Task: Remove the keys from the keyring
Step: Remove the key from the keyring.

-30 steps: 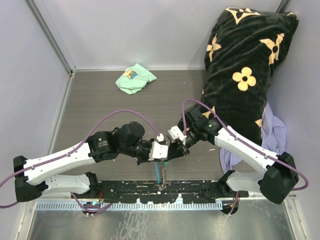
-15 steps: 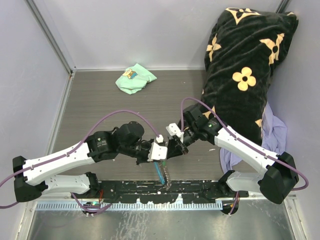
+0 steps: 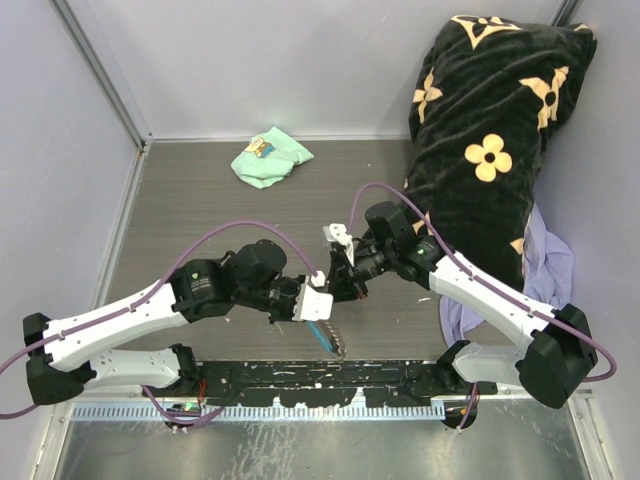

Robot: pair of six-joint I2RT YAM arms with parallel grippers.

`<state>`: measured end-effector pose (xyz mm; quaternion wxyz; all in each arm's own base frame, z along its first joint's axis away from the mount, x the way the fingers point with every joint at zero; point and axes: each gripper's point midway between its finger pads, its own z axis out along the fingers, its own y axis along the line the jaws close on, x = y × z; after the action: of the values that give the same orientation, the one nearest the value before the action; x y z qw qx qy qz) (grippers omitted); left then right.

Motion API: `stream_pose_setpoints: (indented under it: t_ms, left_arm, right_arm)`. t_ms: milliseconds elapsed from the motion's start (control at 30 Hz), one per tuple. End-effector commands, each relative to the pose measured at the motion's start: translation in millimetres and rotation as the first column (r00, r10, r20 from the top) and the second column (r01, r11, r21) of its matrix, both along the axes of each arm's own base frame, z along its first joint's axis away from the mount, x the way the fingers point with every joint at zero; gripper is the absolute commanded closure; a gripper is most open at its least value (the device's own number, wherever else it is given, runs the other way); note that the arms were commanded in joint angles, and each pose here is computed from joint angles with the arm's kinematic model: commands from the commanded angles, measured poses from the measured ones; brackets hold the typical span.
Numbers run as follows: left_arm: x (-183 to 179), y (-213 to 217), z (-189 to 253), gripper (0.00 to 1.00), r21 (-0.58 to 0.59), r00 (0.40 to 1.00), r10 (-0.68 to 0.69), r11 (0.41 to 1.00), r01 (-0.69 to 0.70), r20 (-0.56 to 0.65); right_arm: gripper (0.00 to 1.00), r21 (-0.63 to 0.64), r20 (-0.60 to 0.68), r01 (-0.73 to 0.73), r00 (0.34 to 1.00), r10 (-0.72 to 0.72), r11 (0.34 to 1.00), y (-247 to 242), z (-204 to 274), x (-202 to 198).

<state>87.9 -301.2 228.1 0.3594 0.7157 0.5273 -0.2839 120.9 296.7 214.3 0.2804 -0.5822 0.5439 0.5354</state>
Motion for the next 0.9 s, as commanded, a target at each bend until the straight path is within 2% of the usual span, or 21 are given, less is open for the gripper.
stream_pose_setpoints:
  t_ms: [0, 167, 267, 367, 467, 567, 600, 700, 800, 867]
  left_arm:
    - [-4, -7, 28, 1.0, -0.099, 0.999, -0.038, 0.994, 0.041, 0.038]
    - [-1, -4, 25, 1.0, -0.093, 0.998, -0.032, 0.995, 0.037, 0.061]
    - [2, -1, 21, 1.0, -0.089, 0.997, -0.021, 0.996, 0.028, 0.077]
    - [4, 3, 17, 1.0, -0.091, 0.997, -0.011, 0.996, 0.018, 0.081]
    - [6, 6, 12, 1.0, -0.079, 0.997, -0.002, 0.997, 0.009, 0.082]
    - [8, 9, 11, 1.0, -0.076, 0.996, 0.006, 0.997, 0.001, 0.085]
    - [9, 10, 12, 1.0, -0.079, 0.996, 0.008, 0.997, -0.001, 0.089]
    - [9, 11, 15, 1.0, -0.091, 0.996, 0.008, 0.996, 0.001, 0.093]
    - [8, 12, 19, 1.0, -0.104, 0.995, 0.007, 0.995, 0.003, 0.1]
    - [9, 14, 19, 1.0, -0.105, 0.994, 0.012, 0.994, -0.001, 0.105]
  right_arm:
    - [0.84, 0.017, 0.01, 0.206, 0.978, -0.206, 0.978, 8, 15, 38]
    - [0.64, -0.023, 0.0, 0.329, 0.944, -0.329, 0.944, 9, 4, 59]
    - [0.56, -0.025, 0.009, 0.341, 0.94, -0.341, 0.94, 9, 4, 61]
    - [0.52, -0.01, -0.005, 0.295, 0.956, -0.295, 0.956, 8, 9, 53]
    - [0.49, 0.044, -0.065, 0.163, 0.985, -0.16, 0.986, 6, 24, 30]
    - [0.48, 0.126, -0.106, -0.024, 0.994, 0.037, 0.992, -2, 41, -1]
    - [0.49, 0.129, -0.104, -0.034, 0.993, 0.047, 0.991, -3, 42, -3]
    - [0.52, 0.068, -0.033, 0.053, 0.998, -0.051, 0.996, -2, 25, 15]
    - [0.56, 0.035, 0.061, 0.05, 0.997, -0.052, 0.998, -7, 11, 19]
    - [0.68, 0.022, 0.111, 0.048, 0.993, -0.05, 0.999, -10, 6, 21]
